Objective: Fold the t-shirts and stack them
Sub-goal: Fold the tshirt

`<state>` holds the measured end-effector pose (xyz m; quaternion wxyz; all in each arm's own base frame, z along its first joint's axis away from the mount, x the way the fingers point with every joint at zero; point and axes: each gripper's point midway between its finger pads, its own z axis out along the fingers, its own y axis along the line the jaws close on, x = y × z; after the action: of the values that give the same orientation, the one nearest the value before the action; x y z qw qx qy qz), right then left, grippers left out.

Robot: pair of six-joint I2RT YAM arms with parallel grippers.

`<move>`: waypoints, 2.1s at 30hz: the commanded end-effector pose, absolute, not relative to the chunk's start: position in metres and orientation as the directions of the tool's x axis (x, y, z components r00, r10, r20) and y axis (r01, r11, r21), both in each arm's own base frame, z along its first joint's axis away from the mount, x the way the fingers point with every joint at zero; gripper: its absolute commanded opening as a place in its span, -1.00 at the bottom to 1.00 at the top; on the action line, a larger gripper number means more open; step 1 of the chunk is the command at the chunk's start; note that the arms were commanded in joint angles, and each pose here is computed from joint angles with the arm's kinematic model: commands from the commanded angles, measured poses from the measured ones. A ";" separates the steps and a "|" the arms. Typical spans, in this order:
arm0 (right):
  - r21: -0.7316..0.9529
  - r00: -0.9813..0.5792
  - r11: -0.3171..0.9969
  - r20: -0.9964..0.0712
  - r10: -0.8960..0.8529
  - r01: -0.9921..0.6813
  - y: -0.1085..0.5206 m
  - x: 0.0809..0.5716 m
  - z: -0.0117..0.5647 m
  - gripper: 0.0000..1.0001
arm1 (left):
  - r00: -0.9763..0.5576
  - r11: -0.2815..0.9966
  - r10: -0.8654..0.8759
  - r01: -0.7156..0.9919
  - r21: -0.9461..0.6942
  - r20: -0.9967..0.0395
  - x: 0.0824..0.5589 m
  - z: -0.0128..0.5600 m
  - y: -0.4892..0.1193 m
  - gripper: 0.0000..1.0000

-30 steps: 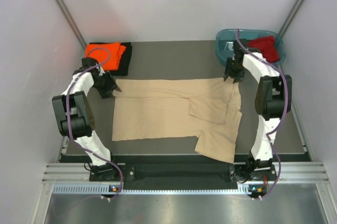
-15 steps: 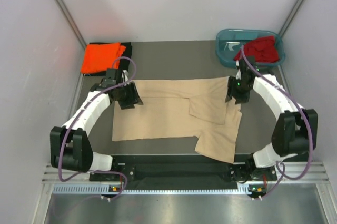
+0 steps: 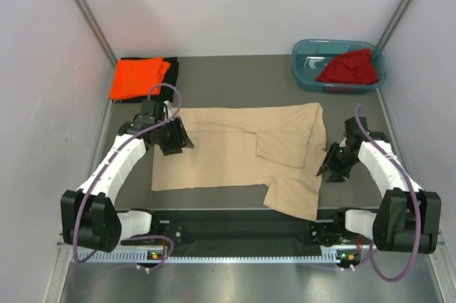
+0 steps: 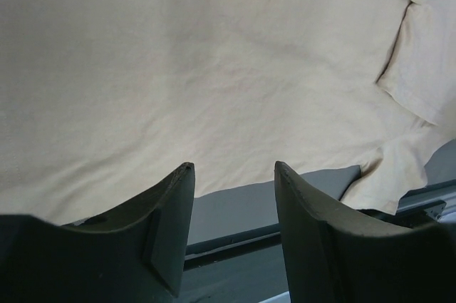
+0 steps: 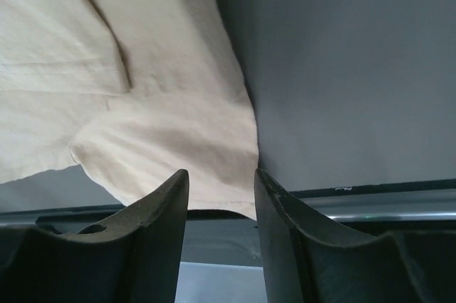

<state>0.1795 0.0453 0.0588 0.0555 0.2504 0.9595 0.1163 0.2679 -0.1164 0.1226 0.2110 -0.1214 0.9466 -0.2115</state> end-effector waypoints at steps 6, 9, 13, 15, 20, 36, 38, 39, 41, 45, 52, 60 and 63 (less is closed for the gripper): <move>0.214 -0.837 0.814 0.032 0.546 0.539 0.042 0.142 0.039 -0.20 | -0.815 0.835 -0.467 -0.280 -0.474 -0.342 0.261 0.134 -0.090 0.07; 0.216 -0.845 0.820 0.052 0.532 0.530 0.044 0.137 0.034 -0.20 | -0.793 0.821 -0.508 -0.328 -0.468 -0.336 0.263 0.138 -0.078 0.06; 0.242 -0.848 0.816 0.067 0.525 0.524 0.049 0.137 0.025 -0.21 | -0.764 0.801 -0.556 -0.390 -0.453 -0.326 0.264 0.138 -0.068 0.04; 0.255 -0.849 0.814 0.066 0.524 0.522 0.051 0.140 0.023 -0.22 | -0.746 0.788 -0.581 -0.417 -0.452 -0.325 0.264 0.138 -0.065 0.04; 0.283 -0.846 0.800 0.097 0.525 0.529 0.058 0.137 0.019 -0.26 | -0.714 0.750 -0.636 -0.484 -0.450 -0.292 0.259 0.131 -0.054 0.04; 0.350 -0.826 0.763 0.059 0.560 0.543 0.065 0.153 0.028 -1.00 | -0.597 0.625 -0.777 -0.689 -0.368 -0.201 0.236 0.101 -0.023 0.04; 0.359 -0.828 0.766 0.035 0.560 0.533 0.064 0.157 0.035 -1.00 | -0.578 0.602 -0.795 -0.718 -0.348 -0.184 0.232 0.098 -0.019 0.05; 0.345 -0.829 0.771 0.037 0.558 0.535 0.062 0.154 0.036 -1.00 | -0.559 0.582 -0.811 -0.738 -0.342 -0.173 0.230 0.097 -0.018 0.05; 0.339 -0.839 0.783 0.037 0.543 0.522 0.061 0.154 0.037 -1.00 | -0.531 0.550 -0.834 -0.775 -0.312 -0.151 0.220 0.091 -0.014 0.05; 0.337 -0.858 0.808 -0.002 0.513 0.483 0.057 0.161 0.044 -1.00 | -0.440 0.455 -0.890 -0.859 -0.234 -0.115 0.197 0.080 -0.007 0.02; 0.333 -0.887 0.843 -0.040 0.460 0.423 0.059 0.174 0.056 -1.00 | -0.358 0.371 -0.925 -0.923 -0.101 -0.125 0.165 0.057 0.008 0.01; 0.327 -0.896 0.853 -0.034 0.442 0.408 0.058 0.173 0.052 -1.00 | -0.293 0.301 -0.943 -0.953 -0.029 -0.161 0.158 0.035 0.021 0.08; 0.326 -0.896 0.852 -0.032 0.443 0.410 0.058 0.173 0.052 -1.00 | -0.280 0.283 -0.946 -0.959 0.003 -0.166 0.151 0.028 0.023 0.08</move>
<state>0.1670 0.0593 0.0461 0.0424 0.2350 0.9577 0.1603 0.1547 0.0138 0.0335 0.0598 -0.5752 0.8154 0.0260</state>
